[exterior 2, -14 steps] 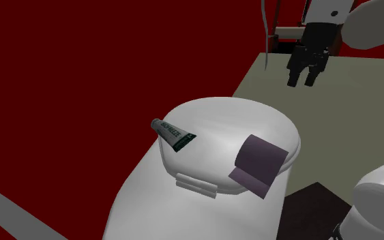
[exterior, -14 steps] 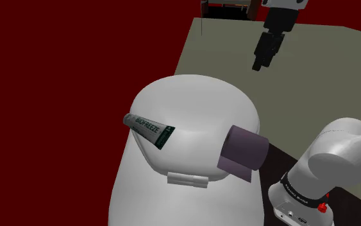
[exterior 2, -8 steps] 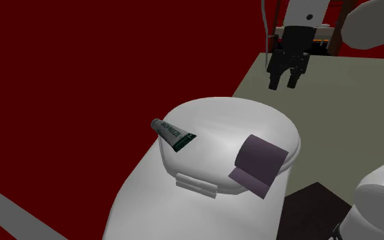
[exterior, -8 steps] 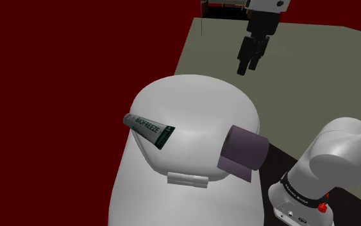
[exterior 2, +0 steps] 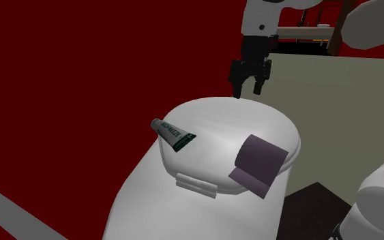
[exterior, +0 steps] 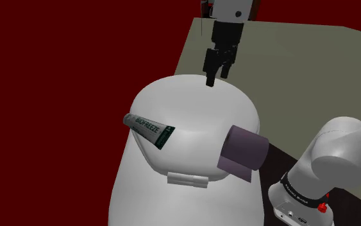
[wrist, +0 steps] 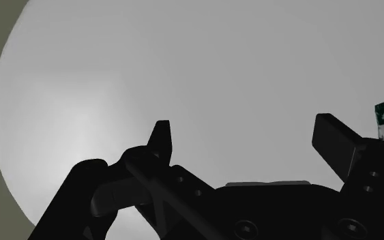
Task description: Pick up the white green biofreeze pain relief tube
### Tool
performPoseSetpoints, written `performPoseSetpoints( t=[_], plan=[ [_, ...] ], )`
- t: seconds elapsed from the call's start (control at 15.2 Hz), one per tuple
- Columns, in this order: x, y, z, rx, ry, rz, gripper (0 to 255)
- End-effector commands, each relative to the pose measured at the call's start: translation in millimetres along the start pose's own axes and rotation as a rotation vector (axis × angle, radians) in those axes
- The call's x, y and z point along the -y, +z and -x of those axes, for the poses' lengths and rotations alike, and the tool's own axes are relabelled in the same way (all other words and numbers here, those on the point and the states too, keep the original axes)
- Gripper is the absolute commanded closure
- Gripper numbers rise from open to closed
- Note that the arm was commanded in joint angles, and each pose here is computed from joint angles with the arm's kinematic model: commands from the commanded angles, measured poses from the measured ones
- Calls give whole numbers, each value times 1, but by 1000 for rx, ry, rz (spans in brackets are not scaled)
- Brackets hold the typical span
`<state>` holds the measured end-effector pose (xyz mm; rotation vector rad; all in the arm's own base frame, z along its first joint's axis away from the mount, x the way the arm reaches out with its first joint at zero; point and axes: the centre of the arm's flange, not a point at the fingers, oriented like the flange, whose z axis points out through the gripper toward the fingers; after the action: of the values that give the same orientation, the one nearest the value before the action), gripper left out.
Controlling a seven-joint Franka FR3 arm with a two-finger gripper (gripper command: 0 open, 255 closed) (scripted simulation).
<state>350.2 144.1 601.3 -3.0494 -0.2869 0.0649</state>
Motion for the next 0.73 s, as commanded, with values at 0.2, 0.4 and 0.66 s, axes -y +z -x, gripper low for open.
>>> performPoseSetpoints(
  t=[0.2, 0.4, 0.66],
  plan=[
    [60, 16, -34, 19, -30, 24, 0],
    [96, 28, -54, 30, -47, 39, 0],
    [144, 45, -79, 46, -71, 59, 0]
  ],
)
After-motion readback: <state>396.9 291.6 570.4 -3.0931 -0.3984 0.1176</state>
